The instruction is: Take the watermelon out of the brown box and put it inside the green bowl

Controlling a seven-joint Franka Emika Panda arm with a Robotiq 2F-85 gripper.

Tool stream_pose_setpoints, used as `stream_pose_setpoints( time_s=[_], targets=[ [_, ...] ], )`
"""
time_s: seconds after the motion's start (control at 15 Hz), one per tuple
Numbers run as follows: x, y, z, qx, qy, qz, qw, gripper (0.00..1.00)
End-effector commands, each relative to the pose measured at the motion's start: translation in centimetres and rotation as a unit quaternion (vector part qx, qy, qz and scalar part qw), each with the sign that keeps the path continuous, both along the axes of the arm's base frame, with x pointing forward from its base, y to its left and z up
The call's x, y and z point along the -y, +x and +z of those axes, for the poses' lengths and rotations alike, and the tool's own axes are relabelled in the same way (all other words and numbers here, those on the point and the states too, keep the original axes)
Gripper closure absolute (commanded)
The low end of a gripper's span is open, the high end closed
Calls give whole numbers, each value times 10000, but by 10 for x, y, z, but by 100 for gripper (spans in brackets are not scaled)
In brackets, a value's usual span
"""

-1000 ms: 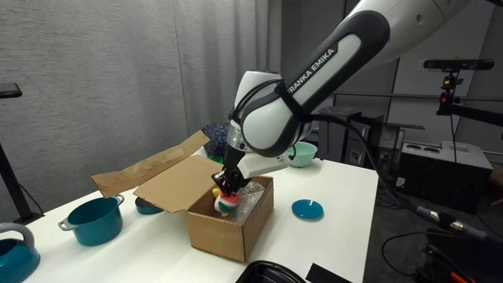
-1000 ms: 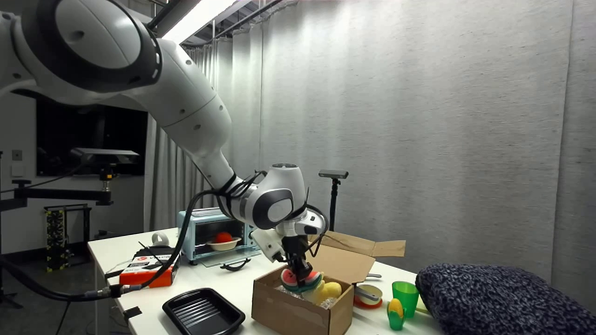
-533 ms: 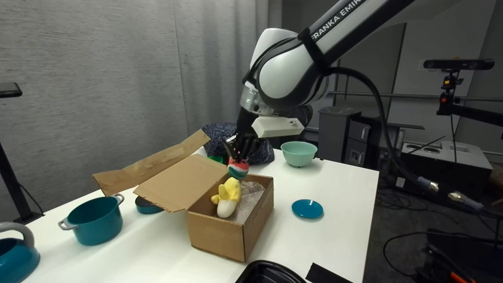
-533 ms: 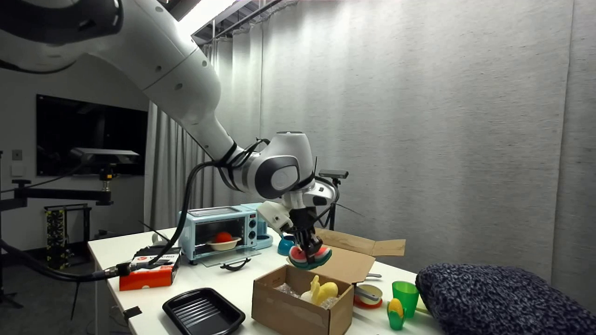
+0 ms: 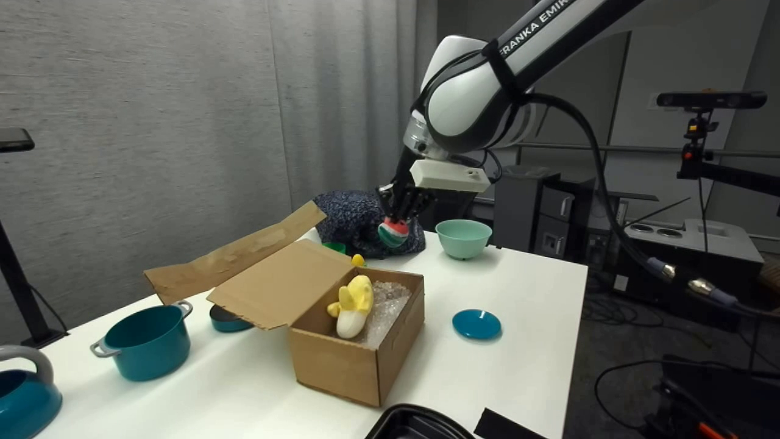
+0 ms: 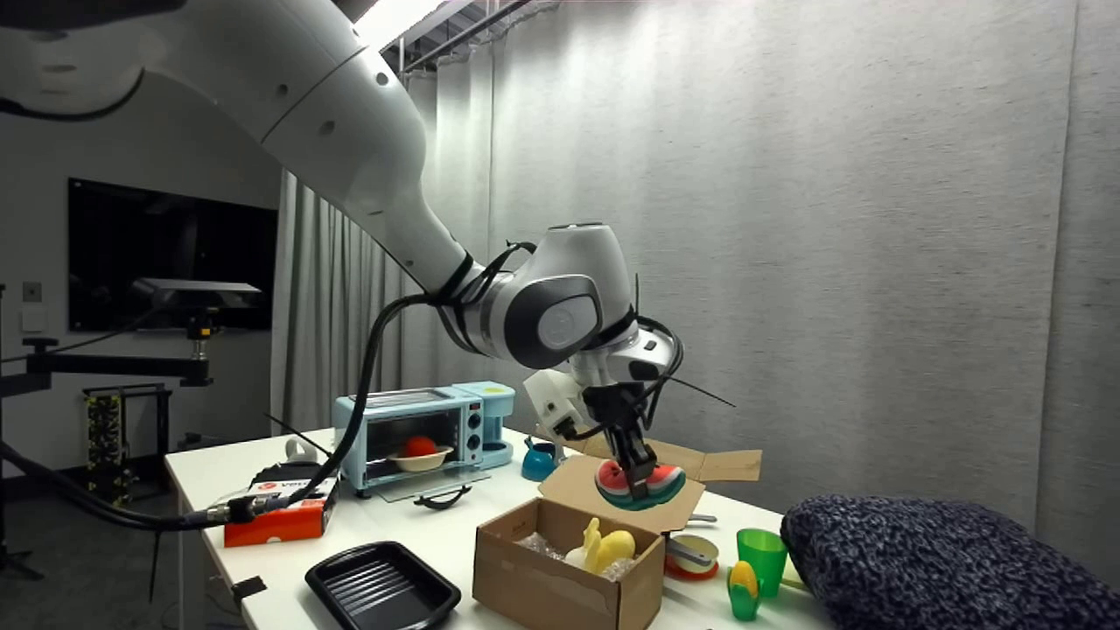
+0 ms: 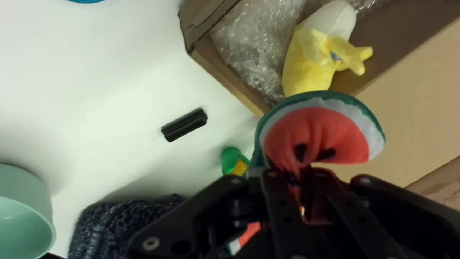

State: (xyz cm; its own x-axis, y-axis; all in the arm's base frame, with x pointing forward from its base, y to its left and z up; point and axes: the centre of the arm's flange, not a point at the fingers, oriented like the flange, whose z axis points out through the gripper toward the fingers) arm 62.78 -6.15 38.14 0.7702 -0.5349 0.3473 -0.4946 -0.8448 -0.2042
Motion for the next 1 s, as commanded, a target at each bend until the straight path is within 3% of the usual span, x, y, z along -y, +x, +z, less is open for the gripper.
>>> stream_pose_setpoints(
  time_s=[0.0,0.13,0.2,0.73,0.8,0.93],
  targets=[
    [32,-12,4,292,-81,-655,9974,97],
    [42,-16,1,427,-68,-823,9957,97],
    [40,-7,-2,275,-15,-628,9976,88],
    [46,-10,-5,349,-8,-759,9965,88],
    [46,-10,-5,349,-8,-759,9965,97],
    [72,-19,6,303,36,-1092,9935,97]
  ],
)
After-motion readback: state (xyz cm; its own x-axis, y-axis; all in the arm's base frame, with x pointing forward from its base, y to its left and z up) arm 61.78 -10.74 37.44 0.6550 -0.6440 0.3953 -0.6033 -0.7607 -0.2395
